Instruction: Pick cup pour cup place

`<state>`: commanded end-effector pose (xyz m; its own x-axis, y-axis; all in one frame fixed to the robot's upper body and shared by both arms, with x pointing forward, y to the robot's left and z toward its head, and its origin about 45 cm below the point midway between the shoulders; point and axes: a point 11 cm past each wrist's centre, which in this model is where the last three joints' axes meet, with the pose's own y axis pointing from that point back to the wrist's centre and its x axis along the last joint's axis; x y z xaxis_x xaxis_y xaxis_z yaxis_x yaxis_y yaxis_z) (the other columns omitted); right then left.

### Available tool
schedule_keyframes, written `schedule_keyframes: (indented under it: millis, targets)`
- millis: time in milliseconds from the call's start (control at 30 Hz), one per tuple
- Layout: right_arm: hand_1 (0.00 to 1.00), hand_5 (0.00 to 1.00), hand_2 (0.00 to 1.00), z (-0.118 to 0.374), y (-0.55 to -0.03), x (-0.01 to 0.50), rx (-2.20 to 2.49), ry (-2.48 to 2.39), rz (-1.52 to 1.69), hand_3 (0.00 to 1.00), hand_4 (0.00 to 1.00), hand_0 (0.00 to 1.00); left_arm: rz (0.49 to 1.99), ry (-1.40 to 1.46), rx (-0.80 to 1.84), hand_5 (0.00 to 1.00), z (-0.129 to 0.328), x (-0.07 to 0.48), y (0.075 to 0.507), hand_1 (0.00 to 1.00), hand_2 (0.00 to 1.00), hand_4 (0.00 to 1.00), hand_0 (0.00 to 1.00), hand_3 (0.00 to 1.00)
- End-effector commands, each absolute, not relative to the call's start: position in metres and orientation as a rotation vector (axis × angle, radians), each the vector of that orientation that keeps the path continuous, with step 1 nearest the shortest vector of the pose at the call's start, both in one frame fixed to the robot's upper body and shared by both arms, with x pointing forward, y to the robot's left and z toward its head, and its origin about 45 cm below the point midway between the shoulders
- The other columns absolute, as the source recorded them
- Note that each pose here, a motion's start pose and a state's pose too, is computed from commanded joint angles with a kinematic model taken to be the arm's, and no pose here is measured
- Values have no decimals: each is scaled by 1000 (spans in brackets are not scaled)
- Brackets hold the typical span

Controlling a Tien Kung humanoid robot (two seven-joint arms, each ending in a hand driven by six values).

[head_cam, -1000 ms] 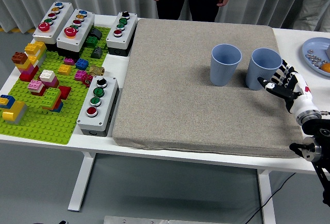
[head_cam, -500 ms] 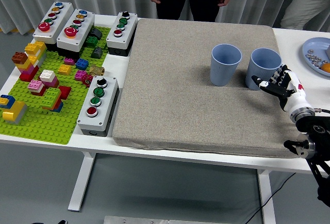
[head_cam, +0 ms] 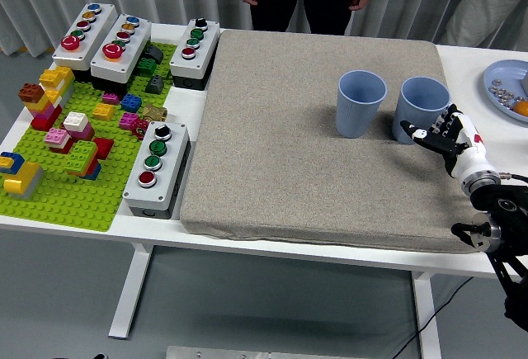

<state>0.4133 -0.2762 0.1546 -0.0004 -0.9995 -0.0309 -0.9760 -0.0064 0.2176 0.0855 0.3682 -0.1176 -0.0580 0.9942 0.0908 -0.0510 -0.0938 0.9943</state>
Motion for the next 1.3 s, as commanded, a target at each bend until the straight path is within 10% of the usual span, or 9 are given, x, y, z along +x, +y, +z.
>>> schedule_keyframes:
  millis: [1000,1033,1300]
  targets:
    - [874,181,917,162,-277,419,2123,-2144,-249,908,834,940,1348,1155,1201,988,-117,91,369,786,853,510,782,730]
    - [790,100,721,162,-277,419,2123,-2145,-245,771,793,902,1349,1156,1202,988,-117,91,369,785,853,510,782,730]
    - [745,17,639,164,-277,419,2124,-2145,-231,708,716,875,1349,1157,1201,987,-117,90,369,785,853,510,782,730]
